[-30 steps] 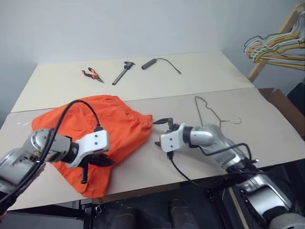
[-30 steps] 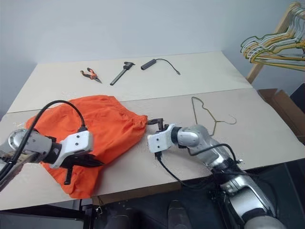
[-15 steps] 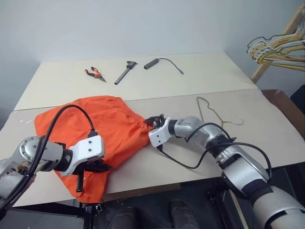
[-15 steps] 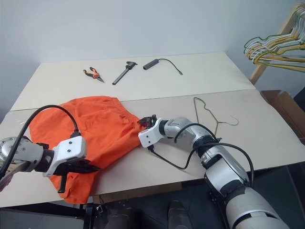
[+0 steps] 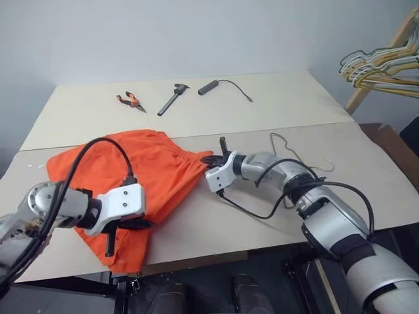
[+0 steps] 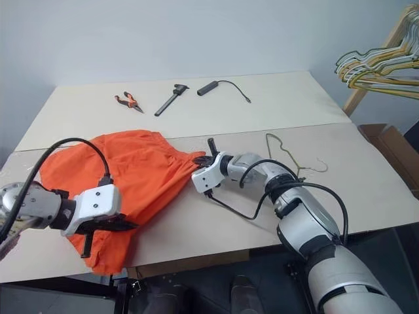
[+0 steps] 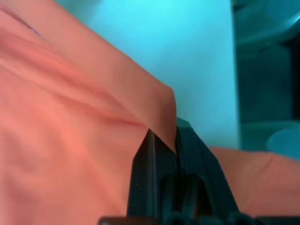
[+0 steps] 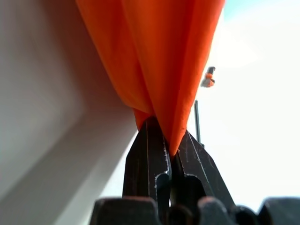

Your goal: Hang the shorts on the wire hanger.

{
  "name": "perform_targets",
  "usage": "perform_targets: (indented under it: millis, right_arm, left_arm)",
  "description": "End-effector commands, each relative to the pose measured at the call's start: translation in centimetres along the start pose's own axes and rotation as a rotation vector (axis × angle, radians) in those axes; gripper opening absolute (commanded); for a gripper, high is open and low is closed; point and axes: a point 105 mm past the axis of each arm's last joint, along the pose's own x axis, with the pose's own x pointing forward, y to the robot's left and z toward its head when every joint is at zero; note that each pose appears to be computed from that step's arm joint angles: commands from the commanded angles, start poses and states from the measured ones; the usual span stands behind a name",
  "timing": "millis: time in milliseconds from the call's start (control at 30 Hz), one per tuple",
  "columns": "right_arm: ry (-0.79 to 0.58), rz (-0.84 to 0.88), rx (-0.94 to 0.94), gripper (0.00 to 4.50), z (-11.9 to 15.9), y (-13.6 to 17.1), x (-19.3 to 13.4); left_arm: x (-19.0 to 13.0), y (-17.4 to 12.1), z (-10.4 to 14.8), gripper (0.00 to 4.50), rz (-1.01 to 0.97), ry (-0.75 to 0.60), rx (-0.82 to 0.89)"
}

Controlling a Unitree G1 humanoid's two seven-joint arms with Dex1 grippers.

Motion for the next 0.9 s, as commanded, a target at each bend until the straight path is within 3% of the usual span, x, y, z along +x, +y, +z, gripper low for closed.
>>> perform_targets:
  millis: [33, 333, 533, 700, 900]
  right_arm:
    - [0.196, -0.074, 0.024, 0.02, -5.0, -1.5, -3.5]
    - [0.434, -0.086, 0.096, 0.02, -6.9, 1.0, -10.9]
    - [0.567, -0.076, 0.157, 0.02, -5.3, 2.6, -14.6]
    - [0.485, -0.041, 0.215, 0.02, -1.6, 3.4, -14.6]
    - [0.323, 0.0, 0.23, 0.02, 1.4, 3.4, -14.2]
  left_arm:
    - [0.3, 1.1, 0.1, 0.0, -0.023, 0.006, 0.042]
    - [1.3, 4.9, 0.7, 0.0, -0.023, 0.016, 0.195]
    - [1.0, 7.0, 0.8, 0.0, -0.004, 0.035, 0.262]
    - [0.0, 5.8, -0.2, 0.0, -0.07, 0.059, 0.31]
    - [-1.4, 1.7, -2.1, 0.0, -0.224, 0.111, 0.411]
